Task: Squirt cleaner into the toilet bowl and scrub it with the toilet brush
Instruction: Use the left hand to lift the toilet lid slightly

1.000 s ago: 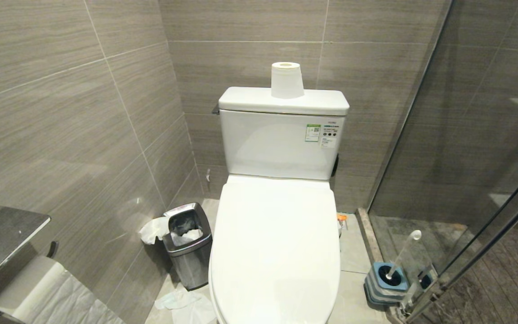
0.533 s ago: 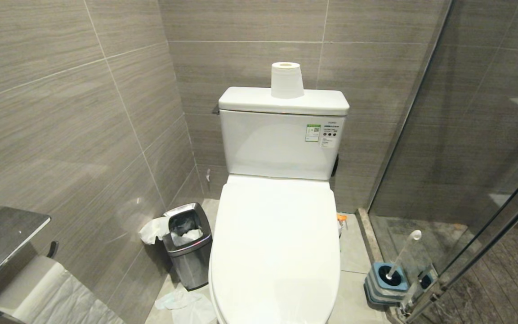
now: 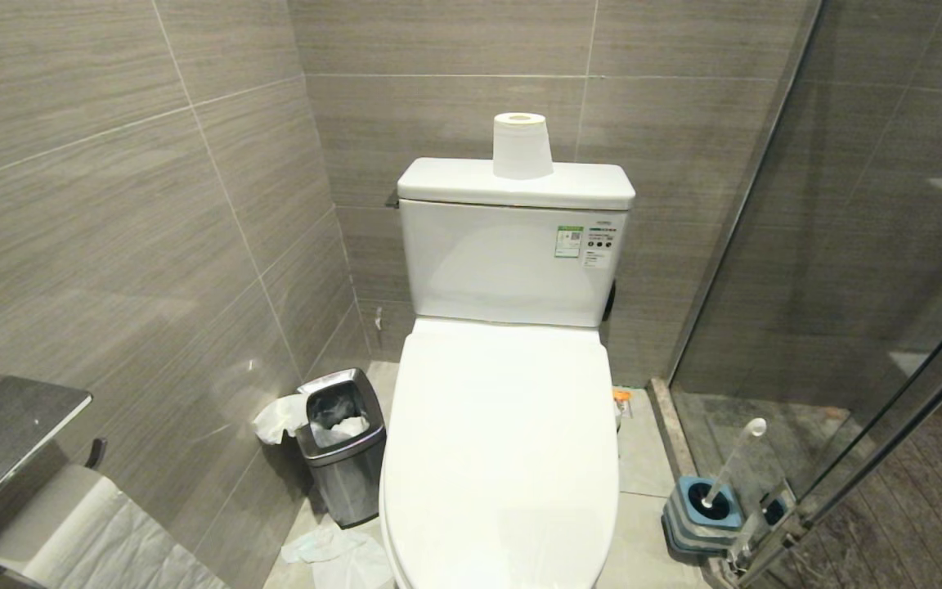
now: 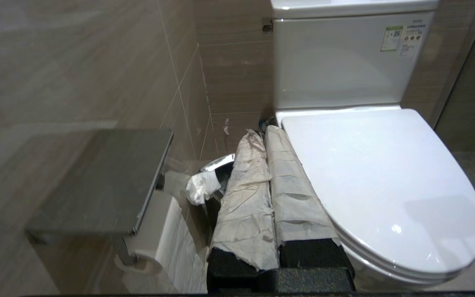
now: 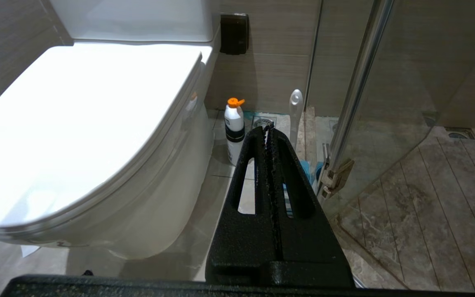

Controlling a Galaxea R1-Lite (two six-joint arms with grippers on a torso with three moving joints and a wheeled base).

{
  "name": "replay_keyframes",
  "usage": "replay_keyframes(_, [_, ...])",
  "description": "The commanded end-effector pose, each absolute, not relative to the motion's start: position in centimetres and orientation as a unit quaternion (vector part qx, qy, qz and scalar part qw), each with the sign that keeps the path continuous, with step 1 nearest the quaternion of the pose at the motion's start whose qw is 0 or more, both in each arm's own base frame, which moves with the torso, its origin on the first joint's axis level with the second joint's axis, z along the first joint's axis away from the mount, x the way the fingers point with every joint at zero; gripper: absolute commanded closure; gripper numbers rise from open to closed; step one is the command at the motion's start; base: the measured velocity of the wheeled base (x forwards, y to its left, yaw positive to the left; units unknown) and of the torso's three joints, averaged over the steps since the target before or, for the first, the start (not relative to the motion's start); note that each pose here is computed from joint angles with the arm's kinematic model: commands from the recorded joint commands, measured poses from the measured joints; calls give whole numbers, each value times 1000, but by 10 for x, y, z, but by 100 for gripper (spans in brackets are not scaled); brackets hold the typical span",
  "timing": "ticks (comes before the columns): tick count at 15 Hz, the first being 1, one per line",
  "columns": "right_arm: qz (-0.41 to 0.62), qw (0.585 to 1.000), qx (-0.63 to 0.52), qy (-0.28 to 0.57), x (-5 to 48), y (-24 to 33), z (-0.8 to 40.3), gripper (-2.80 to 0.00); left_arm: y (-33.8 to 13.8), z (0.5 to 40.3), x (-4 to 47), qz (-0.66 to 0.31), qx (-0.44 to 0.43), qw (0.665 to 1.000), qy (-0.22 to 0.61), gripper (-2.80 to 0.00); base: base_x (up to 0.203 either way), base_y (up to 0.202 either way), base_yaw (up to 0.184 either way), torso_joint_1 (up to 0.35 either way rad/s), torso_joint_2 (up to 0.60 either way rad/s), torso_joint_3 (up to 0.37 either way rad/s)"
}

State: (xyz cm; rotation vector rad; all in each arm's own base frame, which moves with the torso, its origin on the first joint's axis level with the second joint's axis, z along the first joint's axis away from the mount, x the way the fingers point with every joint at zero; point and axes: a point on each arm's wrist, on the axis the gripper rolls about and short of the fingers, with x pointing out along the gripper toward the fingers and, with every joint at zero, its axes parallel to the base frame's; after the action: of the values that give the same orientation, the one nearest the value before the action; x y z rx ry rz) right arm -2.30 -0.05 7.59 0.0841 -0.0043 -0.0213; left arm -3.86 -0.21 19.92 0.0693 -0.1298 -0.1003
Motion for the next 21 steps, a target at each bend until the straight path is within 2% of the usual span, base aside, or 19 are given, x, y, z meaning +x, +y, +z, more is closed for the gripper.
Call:
replay_keyframes(1, [-11,999,42,-2,-23,0,76,0,-2,226,-16,-51,36,997,-36,0,0,0,0,0,0,0])
replay_keyframes(11, [-11,999,42,-3,-23,0,76,0,-3,301,57,-51,54,996,-41,0,0,0,0,0,0,0])
replay_keyframes(21, [-11,999,42,-2,-23,0,76,0,-22,295,124,-127,68,989,30,0,0,0,0,0,0,0])
